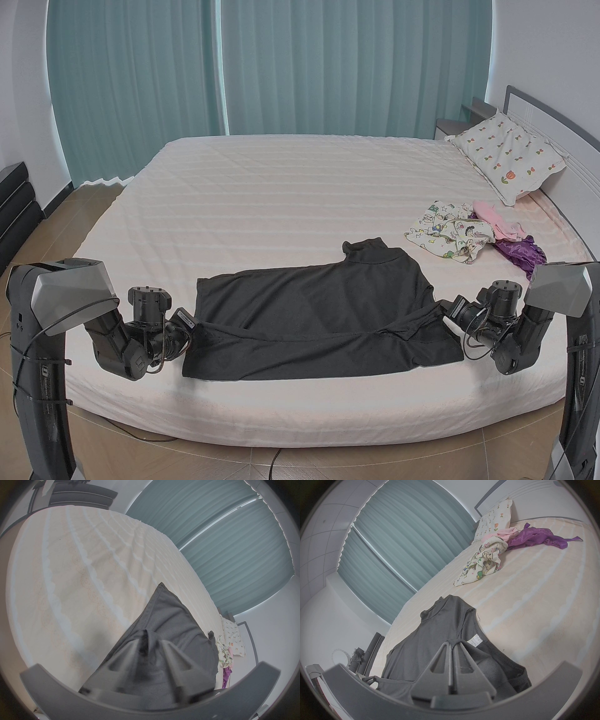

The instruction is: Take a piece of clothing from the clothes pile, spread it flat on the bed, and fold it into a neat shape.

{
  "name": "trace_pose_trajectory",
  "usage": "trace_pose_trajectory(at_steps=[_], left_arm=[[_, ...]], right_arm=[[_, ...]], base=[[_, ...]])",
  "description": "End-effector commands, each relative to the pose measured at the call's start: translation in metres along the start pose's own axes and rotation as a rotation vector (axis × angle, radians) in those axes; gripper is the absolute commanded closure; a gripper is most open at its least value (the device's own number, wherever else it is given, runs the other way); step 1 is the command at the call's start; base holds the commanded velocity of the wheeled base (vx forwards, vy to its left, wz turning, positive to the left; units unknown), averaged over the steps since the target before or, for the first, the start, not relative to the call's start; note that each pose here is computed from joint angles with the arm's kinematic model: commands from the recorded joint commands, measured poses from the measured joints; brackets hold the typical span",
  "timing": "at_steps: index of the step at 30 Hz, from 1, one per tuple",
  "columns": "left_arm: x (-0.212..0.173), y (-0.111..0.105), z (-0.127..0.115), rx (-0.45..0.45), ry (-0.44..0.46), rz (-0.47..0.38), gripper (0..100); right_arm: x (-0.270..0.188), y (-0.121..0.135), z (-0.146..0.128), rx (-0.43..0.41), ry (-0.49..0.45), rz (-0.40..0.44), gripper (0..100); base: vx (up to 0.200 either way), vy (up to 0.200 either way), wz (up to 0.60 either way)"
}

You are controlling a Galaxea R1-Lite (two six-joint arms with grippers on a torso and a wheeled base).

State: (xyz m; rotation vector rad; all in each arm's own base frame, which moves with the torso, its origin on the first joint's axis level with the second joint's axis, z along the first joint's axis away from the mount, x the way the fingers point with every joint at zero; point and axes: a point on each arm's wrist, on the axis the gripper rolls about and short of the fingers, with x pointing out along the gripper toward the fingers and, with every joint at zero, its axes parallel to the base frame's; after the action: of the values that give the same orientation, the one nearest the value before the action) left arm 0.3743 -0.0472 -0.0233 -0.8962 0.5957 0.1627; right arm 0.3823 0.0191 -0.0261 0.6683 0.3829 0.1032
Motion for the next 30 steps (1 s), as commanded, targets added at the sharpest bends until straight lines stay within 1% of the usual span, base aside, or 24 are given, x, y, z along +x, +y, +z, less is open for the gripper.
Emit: trace_pose_trajectory(at_steps=[1,7,8,10,14,15,16,18,20,24,25,28,30], left_arm=[[0.001,0.001,-0.001,0.001,0.003,0.001,0],[0.0,0.001,-0.001,0.001,0.002,0.003,0],[-0.001,0.002,-0.002,0.001,0.006,0.008,0],[-0.003,0.004,-0.003,0.001,0.012,0.014,0],[-0.009,0.008,-0.005,-0.006,0.018,0.028,0],[-0.009,0.008,-0.005,-0.006,0.018,0.028,0],[-0.015,0.008,-0.004,-0.007,0.014,0.021,0],[-0.027,0.01,-0.005,-0.011,0.023,0.017,0],[-0.037,0.012,-0.008,-0.01,0.031,0.011,0],[-0.041,0.014,-0.009,-0.012,0.025,0.001,0],[-0.043,0.015,-0.01,-0.014,0.021,-0.006,0],[-0.043,0.015,-0.008,-0.026,0.016,-0.01,0],[-0.043,0.016,-0.008,-0.034,0.015,-0.007,0]], right_arm=[[0.004,-0.004,-0.005,0.002,0.01,-0.007,0],[0.002,-0.005,-0.007,0.006,0.02,-0.009,0],[0.002,-0.008,-0.007,0.009,0.02,-0.018,0],[0.002,-0.014,-0.002,0.039,0.003,-0.031,0],[-0.004,-0.015,0.015,0.151,-0.045,-0.037,0],[-0.004,-0.015,0.015,0.154,-0.045,-0.037,0],[-0.008,-0.014,0.02,0.196,-0.053,-0.038,0],[-0.009,-0.012,0.022,0.229,-0.058,-0.033,0],[-0.008,-0.013,0.021,0.244,-0.053,-0.035,0],[-0.007,-0.014,0.017,0.245,-0.044,-0.042,0],[-0.005,-0.016,0.012,0.246,-0.032,-0.047,0],[-0.005,-0.017,0.011,0.247,-0.031,-0.048,0],[-0.004,-0.018,0.011,0.247,-0.03,-0.049,0]], base=[[0.0,0.0,0.0],[0.0,0.0,0.0],[0.0,0.0,0.0],[0.0,0.0,0.0],[0.0,0.0,0.0],[0.0,0.0,0.0],[0.0,0.0,0.0],[0.0,0.0,0.0],[0.0,0.0,0.0],[0.0,0.0,0.0],[0.0,0.0,0.0],[0.0,0.0,0.0],[0.2,0.0,0.0]])
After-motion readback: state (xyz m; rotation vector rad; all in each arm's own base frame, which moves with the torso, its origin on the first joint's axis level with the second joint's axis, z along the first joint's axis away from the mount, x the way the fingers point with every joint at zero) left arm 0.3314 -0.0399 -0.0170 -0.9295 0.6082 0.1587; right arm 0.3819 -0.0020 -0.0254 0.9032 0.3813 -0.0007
